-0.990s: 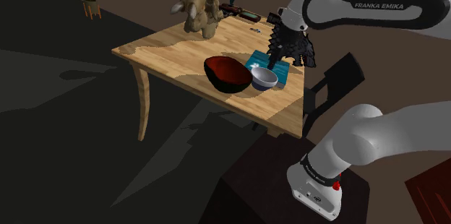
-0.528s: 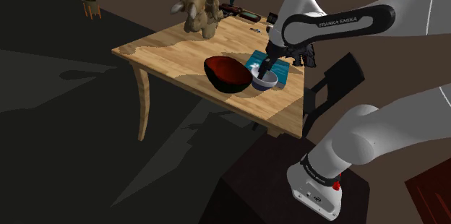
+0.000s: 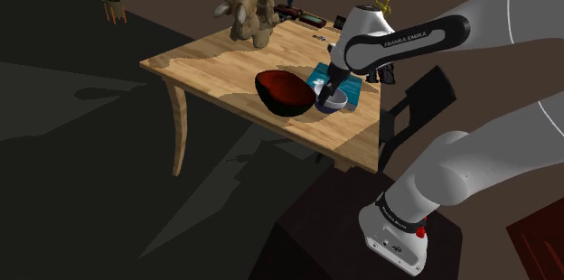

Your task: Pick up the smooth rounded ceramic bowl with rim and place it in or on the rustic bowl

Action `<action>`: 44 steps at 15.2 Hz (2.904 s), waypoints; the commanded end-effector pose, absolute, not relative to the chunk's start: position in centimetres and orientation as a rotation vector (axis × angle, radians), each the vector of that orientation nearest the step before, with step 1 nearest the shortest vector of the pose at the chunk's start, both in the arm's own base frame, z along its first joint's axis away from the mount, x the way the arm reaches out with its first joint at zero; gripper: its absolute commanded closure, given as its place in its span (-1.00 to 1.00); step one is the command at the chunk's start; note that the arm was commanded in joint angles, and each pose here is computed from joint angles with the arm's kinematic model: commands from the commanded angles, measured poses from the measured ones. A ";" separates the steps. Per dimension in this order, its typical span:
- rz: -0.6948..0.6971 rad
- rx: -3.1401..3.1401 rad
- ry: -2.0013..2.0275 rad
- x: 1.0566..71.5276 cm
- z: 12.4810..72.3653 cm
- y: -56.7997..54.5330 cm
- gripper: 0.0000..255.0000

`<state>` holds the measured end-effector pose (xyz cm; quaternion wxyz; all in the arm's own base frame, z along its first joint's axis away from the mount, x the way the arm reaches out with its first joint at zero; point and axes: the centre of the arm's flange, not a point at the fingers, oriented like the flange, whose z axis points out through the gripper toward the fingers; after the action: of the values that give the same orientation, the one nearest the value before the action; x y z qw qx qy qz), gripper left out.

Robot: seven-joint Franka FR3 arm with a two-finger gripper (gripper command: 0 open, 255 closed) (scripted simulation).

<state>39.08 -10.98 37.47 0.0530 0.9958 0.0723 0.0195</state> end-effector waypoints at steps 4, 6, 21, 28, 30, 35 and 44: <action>0.061 3.027 0.220 39.1 36.8 -11.0 -1.00; 0.061 3.027 0.220 39.1 36.8 -11.0 -1.00; 0.061 3.027 0.220 39.1 38.4 -11.0 1.00; 0.061 3.027 0.220 39.1 42.1 -11.0 1.00; 0.061 3.027 0.220 39.1 43.1 -11.0 1.00; 0.061 3.027 0.220 39.1 45.8 -11.0 1.00; 0.061 3.027 0.220 39.1 50.5 -11.0 1.00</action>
<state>39.09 -11.05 49.89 0.0531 0.9958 0.0724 0.0199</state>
